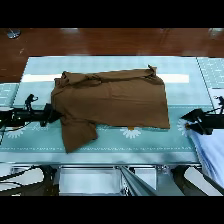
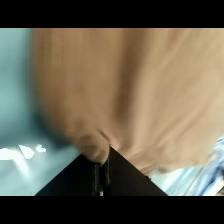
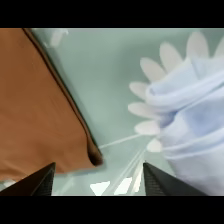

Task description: Fold the shirts.

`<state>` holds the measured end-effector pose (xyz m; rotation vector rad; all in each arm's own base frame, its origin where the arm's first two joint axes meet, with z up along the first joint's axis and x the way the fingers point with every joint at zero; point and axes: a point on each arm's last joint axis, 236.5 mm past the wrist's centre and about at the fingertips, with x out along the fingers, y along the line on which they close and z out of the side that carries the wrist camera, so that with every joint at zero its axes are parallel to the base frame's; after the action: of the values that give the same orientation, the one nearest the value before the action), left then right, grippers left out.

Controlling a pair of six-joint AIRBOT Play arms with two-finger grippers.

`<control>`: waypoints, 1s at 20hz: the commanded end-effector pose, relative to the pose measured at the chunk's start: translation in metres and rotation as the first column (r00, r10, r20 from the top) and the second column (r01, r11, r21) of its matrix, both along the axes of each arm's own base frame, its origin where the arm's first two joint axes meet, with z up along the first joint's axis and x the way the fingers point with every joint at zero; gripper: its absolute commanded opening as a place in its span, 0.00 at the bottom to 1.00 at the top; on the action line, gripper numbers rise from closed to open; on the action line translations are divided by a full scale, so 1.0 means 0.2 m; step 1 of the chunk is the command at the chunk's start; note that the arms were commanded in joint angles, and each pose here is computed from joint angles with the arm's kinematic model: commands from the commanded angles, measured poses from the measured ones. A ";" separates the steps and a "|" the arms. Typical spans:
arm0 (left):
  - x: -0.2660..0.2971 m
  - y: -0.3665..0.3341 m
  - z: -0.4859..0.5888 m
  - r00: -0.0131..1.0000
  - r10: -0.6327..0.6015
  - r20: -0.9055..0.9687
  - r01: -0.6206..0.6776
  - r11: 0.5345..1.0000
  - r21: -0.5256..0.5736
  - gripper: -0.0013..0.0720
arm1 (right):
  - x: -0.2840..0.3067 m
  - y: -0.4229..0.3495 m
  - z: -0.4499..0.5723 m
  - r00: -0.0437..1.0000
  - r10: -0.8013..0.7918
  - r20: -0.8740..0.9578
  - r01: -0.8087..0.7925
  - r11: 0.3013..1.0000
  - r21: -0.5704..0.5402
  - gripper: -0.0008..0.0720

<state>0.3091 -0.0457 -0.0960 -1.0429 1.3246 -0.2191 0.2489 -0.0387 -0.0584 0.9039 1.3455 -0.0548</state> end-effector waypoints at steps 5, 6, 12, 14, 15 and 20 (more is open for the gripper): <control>0.08 -0.07 0.11 0.996 -0.049 0.068 0.052 0.998 -0.038 0.05 | -0.07 0.34 -0.18 0.978 0.180 -0.107 -0.177 0.983 0.038 0.87; 0.08 -0.07 0.11 0.996 -0.050 0.068 0.053 0.998 -0.038 0.05 | -0.06 0.37 -0.20 0.971 0.208 -0.119 -0.205 0.978 0.041 0.87; 0.08 -0.07 0.11 0.996 -0.052 0.068 0.055 0.998 -0.037 0.05 | 0.20 0.45 -0.24 0.976 0.201 -0.086 -0.199 0.980 0.028 0.86; 0.08 -0.08 0.11 0.996 -0.058 0.069 0.061 0.998 -0.036 0.05 | 0.27 0.48 -0.24 0.975 0.209 -0.077 -0.207 0.978 0.030 0.50; 0.08 -0.09 0.12 0.996 -0.060 0.069 0.063 0.997 -0.037 0.05 | 0.30 0.50 -0.23 0.968 0.245 -0.053 -0.244 0.970 0.023 0.06; 0.35 -0.05 0.56 0.945 -0.121 0.303 0.137 0.990 -0.030 0.05 | 0.72 0.45 0.34 0.922 0.341 0.183 -0.330 0.940 -0.084 0.05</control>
<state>0.3516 -0.0555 -0.0398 -0.9664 1.2219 -0.3874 0.3536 0.0519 -0.0549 0.6735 1.3905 0.1828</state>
